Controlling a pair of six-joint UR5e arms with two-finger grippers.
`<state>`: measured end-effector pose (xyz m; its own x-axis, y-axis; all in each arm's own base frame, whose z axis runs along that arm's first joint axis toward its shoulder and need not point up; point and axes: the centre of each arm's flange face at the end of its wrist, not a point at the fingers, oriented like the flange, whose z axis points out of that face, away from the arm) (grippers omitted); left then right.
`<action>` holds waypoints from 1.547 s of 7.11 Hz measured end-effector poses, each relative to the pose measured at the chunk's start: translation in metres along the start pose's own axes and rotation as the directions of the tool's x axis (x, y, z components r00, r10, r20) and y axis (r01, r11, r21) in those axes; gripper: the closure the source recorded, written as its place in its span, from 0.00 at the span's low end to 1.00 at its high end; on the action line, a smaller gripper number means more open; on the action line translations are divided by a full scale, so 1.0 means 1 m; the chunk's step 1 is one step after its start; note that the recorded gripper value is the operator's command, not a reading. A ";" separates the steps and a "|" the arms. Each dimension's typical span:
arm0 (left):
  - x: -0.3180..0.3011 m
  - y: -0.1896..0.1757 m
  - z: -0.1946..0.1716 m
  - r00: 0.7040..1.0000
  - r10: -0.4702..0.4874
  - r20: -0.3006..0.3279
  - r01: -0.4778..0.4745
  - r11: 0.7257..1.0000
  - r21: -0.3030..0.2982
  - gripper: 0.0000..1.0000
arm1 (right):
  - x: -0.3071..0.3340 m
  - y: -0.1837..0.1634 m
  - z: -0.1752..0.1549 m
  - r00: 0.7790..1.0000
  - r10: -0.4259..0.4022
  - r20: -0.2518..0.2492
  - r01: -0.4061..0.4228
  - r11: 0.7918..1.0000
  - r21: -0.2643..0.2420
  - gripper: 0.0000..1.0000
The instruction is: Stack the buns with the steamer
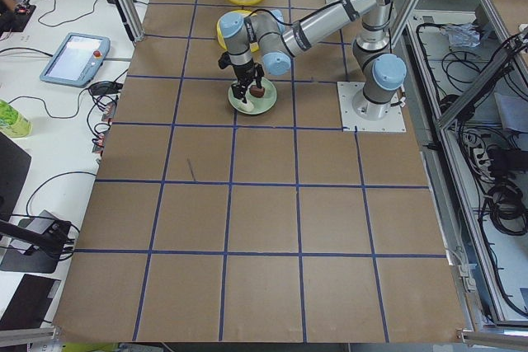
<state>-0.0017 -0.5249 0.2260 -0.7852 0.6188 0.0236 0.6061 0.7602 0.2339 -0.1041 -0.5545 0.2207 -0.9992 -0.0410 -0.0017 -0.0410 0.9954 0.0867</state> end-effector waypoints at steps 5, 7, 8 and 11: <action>-0.011 -0.017 0.039 0.999 0.050 -0.014 -0.051 0.999 -0.014 0.75 | 0.001 0.000 -0.005 1.000 -0.026 -0.012 0.027 0.999 0.026 0.97; -0.016 -0.019 0.024 1.000 0.030 0.007 -0.030 1.000 0.009 0.75 | 0.006 -0.007 -0.022 0.999 -0.038 -0.038 0.040 0.997 0.066 0.96; -0.019 -0.024 0.007 1.000 0.002 0.020 -0.002 0.999 0.032 0.74 | 0.007 -0.009 -0.029 0.998 -0.039 -0.045 0.042 0.996 0.078 0.96; 0.033 -0.074 -0.071 0.953 -0.301 -0.042 0.303 0.949 0.087 0.72 | 0.005 -0.010 -0.071 0.998 -0.041 -0.053 0.046 0.994 0.104 0.96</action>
<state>-0.0818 -0.5751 0.2787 -0.9357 0.3527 -0.0065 0.3481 0.9262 0.1446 -0.1084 -0.5707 0.2902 -0.9952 -0.0859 0.0478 -0.0868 0.9961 -0.0176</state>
